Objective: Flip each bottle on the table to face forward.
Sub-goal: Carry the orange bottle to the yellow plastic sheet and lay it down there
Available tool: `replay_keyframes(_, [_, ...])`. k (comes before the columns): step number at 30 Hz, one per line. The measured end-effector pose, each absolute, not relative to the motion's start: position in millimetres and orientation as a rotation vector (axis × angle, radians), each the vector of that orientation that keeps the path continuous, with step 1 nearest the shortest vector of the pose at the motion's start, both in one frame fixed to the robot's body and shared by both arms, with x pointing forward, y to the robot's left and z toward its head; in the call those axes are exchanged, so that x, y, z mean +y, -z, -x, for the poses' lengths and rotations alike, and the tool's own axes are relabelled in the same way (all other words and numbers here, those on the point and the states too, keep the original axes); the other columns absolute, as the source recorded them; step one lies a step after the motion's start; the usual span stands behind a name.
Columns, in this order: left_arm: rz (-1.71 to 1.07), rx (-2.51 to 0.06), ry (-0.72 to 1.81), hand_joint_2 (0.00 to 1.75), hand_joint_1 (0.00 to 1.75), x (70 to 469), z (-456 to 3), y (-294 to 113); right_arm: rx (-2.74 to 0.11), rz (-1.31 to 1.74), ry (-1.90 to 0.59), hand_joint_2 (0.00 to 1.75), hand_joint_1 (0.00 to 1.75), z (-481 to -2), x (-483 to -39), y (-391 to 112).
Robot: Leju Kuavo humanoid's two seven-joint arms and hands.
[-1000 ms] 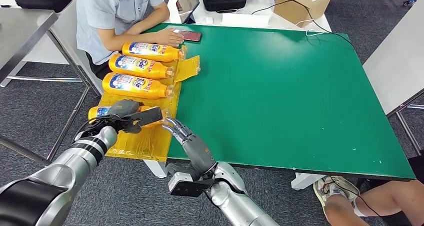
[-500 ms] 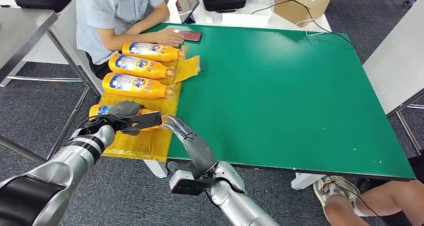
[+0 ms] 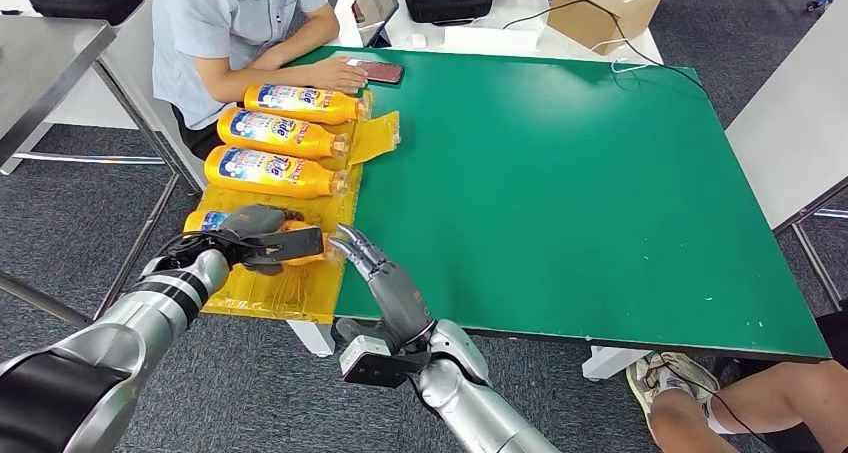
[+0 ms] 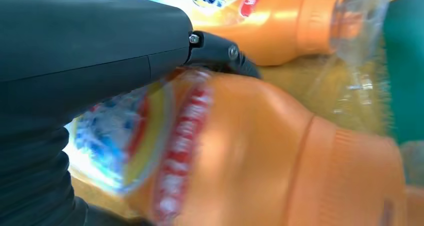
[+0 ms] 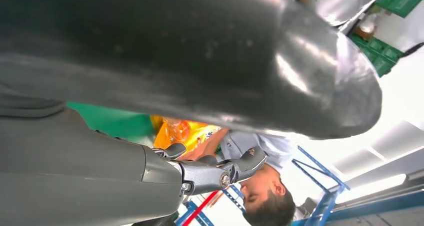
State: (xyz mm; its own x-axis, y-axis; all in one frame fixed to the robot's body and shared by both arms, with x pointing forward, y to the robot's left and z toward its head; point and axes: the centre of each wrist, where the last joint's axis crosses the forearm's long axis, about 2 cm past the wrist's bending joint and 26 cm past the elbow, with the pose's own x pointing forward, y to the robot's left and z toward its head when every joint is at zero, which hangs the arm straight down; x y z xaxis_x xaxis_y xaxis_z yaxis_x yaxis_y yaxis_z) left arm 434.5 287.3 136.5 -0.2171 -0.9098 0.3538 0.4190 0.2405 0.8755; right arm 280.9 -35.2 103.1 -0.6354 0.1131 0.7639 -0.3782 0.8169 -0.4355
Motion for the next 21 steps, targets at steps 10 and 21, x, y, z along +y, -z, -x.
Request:
replay_keyframes(10, [-0.36,-1.591,1.027,1.75,0.0,297.8,-444.8,-165.9,-2.155,-0.208,-0.704,0.0,0.0,-279.7,-34.6,-105.1])
replay_keyframes(21, [-0.334,-1.696,0.917,1.75,0.0,313.8,-438.8,-173.4,-2.157,-0.219,-0.716,0.0,0.0,-279.3,-33.8,-105.3])
